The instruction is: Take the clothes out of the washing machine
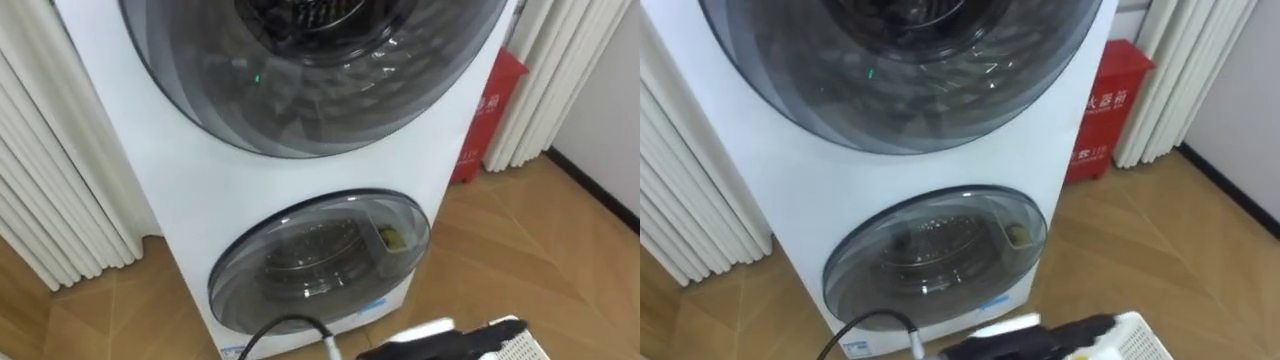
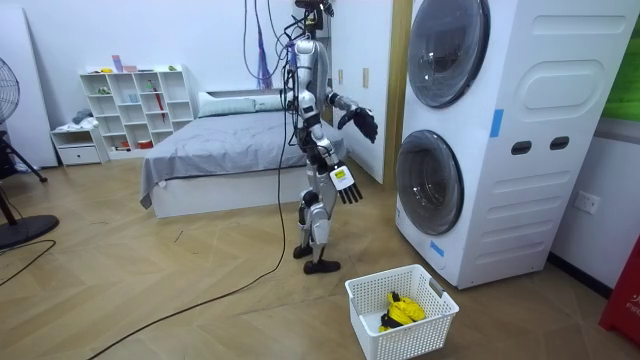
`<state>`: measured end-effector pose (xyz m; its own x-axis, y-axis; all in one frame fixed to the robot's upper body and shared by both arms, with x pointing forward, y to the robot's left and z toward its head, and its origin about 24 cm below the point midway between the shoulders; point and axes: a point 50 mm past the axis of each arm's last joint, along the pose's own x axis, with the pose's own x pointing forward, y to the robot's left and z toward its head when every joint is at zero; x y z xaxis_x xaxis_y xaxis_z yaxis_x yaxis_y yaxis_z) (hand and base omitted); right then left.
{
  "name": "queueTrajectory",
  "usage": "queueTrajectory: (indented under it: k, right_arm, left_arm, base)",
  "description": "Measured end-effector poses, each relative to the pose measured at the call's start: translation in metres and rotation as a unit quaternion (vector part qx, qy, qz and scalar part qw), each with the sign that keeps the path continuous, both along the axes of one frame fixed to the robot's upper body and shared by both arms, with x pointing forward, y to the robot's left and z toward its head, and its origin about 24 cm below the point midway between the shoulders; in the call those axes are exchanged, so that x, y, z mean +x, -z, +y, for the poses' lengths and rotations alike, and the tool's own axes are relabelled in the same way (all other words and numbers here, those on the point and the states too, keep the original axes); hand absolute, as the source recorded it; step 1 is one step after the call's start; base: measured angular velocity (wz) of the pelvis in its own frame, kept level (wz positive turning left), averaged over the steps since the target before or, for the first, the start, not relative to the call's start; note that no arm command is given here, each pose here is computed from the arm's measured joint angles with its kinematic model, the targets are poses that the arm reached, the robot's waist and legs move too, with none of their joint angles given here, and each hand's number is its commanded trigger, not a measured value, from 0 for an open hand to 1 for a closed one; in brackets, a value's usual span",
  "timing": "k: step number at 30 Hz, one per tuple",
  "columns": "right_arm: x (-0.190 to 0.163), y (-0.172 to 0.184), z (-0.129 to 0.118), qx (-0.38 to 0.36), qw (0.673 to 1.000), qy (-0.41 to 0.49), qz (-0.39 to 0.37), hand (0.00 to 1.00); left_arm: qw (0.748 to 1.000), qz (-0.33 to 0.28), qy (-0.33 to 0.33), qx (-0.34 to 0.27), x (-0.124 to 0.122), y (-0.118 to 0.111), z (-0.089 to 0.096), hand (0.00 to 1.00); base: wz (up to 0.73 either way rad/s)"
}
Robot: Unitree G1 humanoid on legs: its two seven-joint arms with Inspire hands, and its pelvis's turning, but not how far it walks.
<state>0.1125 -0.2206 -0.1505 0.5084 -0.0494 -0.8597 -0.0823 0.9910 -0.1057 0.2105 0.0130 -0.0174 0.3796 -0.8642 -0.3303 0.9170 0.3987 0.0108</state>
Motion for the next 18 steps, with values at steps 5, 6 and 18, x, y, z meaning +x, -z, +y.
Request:
queueTrajectory:
  k: [5,6,18]
  right_arm:
    - [-0.011,0.002,-0.004,0.006,0.999,0.033,0.007,0.0]
    - [-0.013,0.002,-0.005,0.007,0.999,0.037,0.009,0.0]
    - [-0.072,0.014,-0.017,0.05,0.979,0.183,0.076,0.0]
  left_arm:
    - [0.968,0.098,-0.195,0.127,-0.007,0.072,0.084,0.0]
    - [0.959,0.112,-0.22,0.141,-0.012,0.08,0.095,0.0]
    - [0.656,0.33,-0.588,0.339,-0.2,0.139,0.261,0.0]
  base:
    - [-0.09]
    - [0.0]
    - [0.07]
